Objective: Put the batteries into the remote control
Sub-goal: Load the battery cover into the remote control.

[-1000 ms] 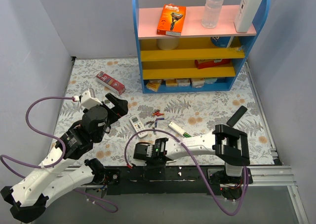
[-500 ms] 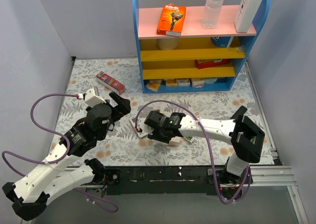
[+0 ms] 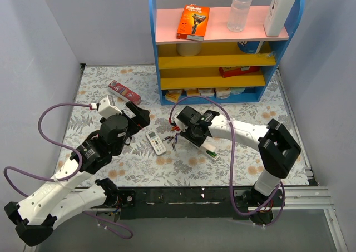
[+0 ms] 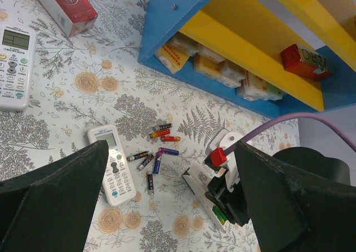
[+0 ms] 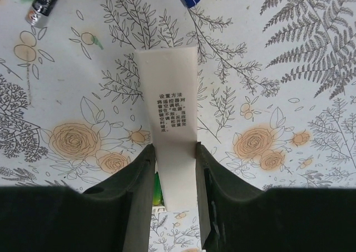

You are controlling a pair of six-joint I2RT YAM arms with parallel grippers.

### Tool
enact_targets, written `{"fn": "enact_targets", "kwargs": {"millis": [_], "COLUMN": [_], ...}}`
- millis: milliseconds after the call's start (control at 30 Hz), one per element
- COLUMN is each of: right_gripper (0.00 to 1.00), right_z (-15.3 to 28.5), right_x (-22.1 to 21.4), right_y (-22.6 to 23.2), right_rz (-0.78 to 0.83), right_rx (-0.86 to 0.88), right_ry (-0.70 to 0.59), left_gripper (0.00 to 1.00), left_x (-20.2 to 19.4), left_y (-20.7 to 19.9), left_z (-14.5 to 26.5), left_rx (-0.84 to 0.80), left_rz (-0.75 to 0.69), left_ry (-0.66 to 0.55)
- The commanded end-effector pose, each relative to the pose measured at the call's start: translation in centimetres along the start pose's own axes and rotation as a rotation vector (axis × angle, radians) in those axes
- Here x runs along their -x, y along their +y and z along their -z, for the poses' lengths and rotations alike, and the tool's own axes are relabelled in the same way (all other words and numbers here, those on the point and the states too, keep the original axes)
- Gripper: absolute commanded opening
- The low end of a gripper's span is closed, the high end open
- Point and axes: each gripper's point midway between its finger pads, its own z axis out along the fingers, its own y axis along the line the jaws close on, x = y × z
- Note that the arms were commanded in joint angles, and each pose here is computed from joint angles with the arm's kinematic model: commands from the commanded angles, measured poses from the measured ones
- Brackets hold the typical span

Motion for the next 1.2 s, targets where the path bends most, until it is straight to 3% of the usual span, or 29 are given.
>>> {"fn": "enact_targets", "kwargs": {"millis": [0,1167], "right_gripper": [0.16,0.20], "right_z": [0.0,-0.7], "right_x": [-0.3,-3.0], "right_y": [0.1,0.5], "right_rz": [-0.056,-0.208], "right_rx": [0.021,0.036], "right_ry": [0.046,0.182], "left_gripper": [0.98,0.98], "left_x": [0.0,-0.9], "left_y": [-0.5,-0.9], "left_z": [-0.2,-1.0], "left_rx": [-0.017,-0.033], "left_rz": [-0.005,-0.062], "left_ry": [0.001,0.024]}}
